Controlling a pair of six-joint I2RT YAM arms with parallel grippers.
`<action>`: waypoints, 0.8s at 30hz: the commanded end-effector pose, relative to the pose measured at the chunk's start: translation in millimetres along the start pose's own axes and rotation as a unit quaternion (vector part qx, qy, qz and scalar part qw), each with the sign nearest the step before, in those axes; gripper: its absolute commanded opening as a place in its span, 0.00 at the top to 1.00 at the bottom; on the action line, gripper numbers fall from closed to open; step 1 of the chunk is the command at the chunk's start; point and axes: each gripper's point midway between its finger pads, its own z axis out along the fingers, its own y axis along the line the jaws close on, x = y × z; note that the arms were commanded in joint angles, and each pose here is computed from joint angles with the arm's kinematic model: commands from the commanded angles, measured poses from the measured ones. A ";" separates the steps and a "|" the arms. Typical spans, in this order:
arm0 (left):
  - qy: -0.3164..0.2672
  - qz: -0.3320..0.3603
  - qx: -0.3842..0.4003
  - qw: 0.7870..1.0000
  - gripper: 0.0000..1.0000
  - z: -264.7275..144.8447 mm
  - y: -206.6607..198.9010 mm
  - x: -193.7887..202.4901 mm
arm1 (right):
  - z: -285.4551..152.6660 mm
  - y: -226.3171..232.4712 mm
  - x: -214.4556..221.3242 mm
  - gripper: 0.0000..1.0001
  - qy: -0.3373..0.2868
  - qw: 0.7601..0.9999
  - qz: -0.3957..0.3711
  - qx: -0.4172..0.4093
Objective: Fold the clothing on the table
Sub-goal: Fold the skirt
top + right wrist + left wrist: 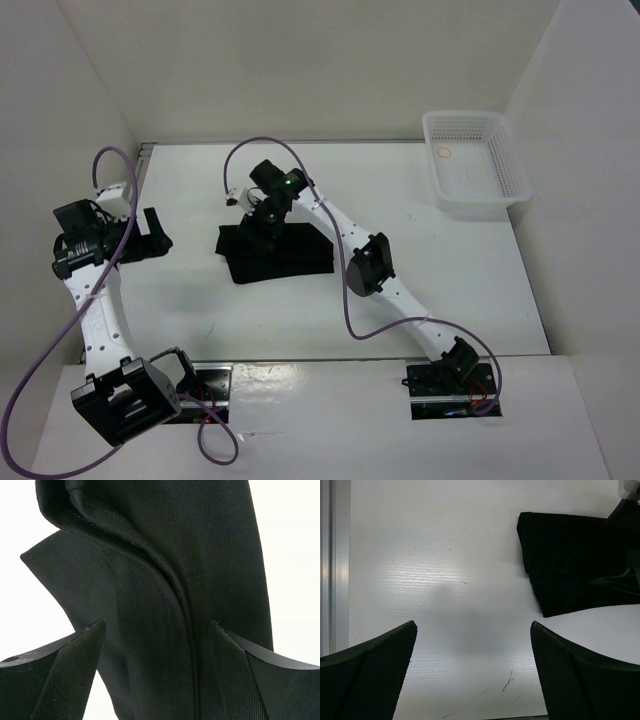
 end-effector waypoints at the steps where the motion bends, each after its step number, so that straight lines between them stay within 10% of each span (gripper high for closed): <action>1: -0.016 0.011 0.009 1.000 0.00 0.0 -1.0 -7.5 | -3.2 2.0 -3.3 0.12 -0.008 1.000 -0.007 -0.006; 24: -0.015 0.014 0.023 1.000 0.00 2.1 -4.6 -7.2 | -28.4 85.7 30.0 0.12 0.048 0.987 -0.022 -0.149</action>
